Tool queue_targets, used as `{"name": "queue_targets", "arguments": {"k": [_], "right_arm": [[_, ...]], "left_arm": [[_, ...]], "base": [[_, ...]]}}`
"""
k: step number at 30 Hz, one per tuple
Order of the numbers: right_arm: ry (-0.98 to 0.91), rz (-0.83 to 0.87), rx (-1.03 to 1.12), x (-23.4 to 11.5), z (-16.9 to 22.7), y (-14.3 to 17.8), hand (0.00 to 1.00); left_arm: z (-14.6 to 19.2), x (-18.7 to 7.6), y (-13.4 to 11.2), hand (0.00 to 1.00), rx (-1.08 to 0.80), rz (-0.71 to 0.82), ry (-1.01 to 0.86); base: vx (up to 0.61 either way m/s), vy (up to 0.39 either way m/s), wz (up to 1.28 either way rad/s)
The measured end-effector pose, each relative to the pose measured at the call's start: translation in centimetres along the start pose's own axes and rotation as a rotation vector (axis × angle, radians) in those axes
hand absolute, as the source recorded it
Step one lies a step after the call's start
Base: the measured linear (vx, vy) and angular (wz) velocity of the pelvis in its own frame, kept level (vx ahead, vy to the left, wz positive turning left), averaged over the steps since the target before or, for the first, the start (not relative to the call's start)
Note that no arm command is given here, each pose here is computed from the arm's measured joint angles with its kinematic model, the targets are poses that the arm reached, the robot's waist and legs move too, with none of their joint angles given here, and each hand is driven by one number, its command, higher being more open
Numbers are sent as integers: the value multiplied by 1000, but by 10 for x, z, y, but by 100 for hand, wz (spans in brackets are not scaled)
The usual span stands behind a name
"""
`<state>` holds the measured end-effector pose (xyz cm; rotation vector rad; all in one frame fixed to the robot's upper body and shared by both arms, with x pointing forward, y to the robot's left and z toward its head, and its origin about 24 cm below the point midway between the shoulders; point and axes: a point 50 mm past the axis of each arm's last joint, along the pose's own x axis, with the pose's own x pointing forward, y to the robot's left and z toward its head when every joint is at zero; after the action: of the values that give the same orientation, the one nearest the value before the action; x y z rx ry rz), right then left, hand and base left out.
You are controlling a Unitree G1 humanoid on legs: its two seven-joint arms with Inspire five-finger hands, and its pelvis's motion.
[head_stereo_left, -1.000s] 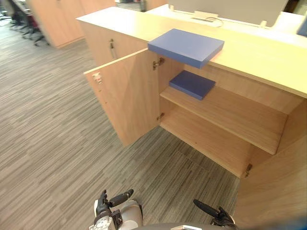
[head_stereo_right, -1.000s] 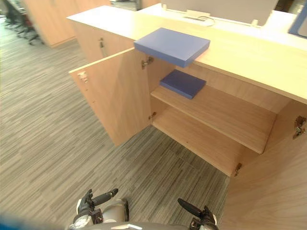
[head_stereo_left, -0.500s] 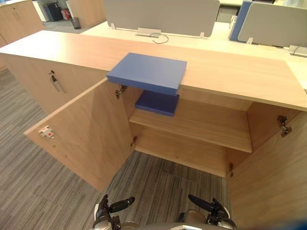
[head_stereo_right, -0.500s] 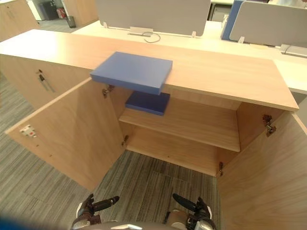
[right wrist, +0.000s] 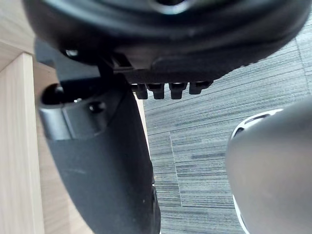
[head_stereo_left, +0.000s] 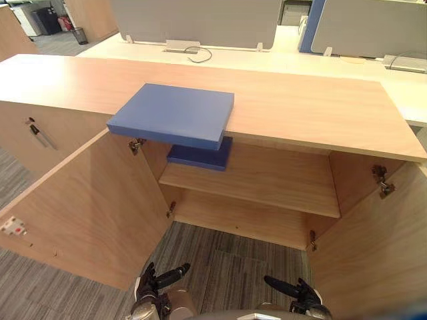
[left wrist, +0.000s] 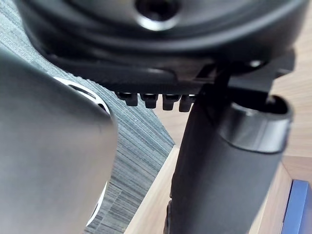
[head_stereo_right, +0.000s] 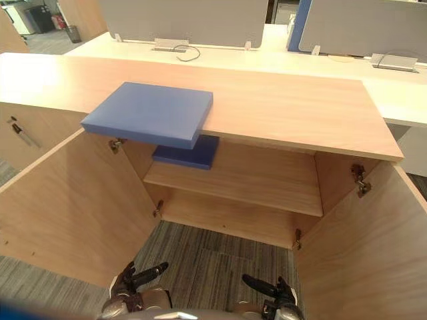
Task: Walk over to the cabinet, pick up the folder, carry it to the office cabinet, place the folder inside the office cabinet, then close the office cabinet door
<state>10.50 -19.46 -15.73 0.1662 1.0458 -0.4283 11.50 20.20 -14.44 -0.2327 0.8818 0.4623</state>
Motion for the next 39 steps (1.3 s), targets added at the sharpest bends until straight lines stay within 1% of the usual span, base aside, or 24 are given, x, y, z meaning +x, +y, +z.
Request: {"name": "queue_targets", "arguments": {"k": [2,3,5,8,10,11,13,16,19,21,24,25,27,29,33,35,37,39], "right_arm": [[7,-18,-3,0,-1,-8,100],[10,-14,0,0,-2,-7,100],[36,2,4,-4,-14,-1,100],[36,28,-6,-5,-15,4,100],[8,48,-60,-5,-10,7,100],[2,53,-72,-4,-9,8,100],[-9,57,-91,-4,-5,7,100],[-14,58,-117,-4,-4,6,100],[-18,70,-150,-4,-3,8,100],[-14,79,-160,-4,-5,9,100],[3,84,-179,-6,-11,8,100],[16,81,-187,-7,-16,6,100],[36,75,-187,-8,-22,3,100],[52,63,-189,-8,-26,2,100],[62,41,-205,-8,-27,1,100],[65,29,-205,-8,-28,1,100],[70,13,-215,-9,-31,3,100],[81,12,-227,-9,-34,5,100]], "left_arm": [[-3,-6,-3,100,-85,-17,-10],[-1,-6,-4,100,-93,-23,-19],[15,-15,-1,100,-151,-56,-120],[29,-25,-3,100,-174,-92,-208],[46,-32,-8,100,-180,-120,-291],[49,-34,-9,100,-179,-127,-308],[61,-42,-19,100,-161,-159,-370],[62,-52,-29,100,-155,-186,-396],[58,-57,-31,100,-137,-207,-397],[58,-63,-28,100,-151,-208,-404],[65,-71,-24,100,-125,-201,-454],[72,-75,-25,100,-107,-200,-492],[87,-84,-28,100,32,-129,-595],[96,-91,-29,100,133,-27,-675],[106,-98,-26,100,231,127,-760],[110,-102,-22,100,271,232,-802],[119,-110,-16,100,307,376,-870],[128,-116,-16,100,316,442,-935]], "base": [[228,233,-21],[247,235,4],[217,225,16],[87,137,0],[24,77,-11],[0,0,0],[-38,-1,1],[-46,-13,2],[-49,3,-1],[-19,6,0],[0,5,7],[6,-1,15],[15,-5,16],[16,-5,9],[6,-6,7],[0,0,0],[0,0,0],[0,0,0]]}}
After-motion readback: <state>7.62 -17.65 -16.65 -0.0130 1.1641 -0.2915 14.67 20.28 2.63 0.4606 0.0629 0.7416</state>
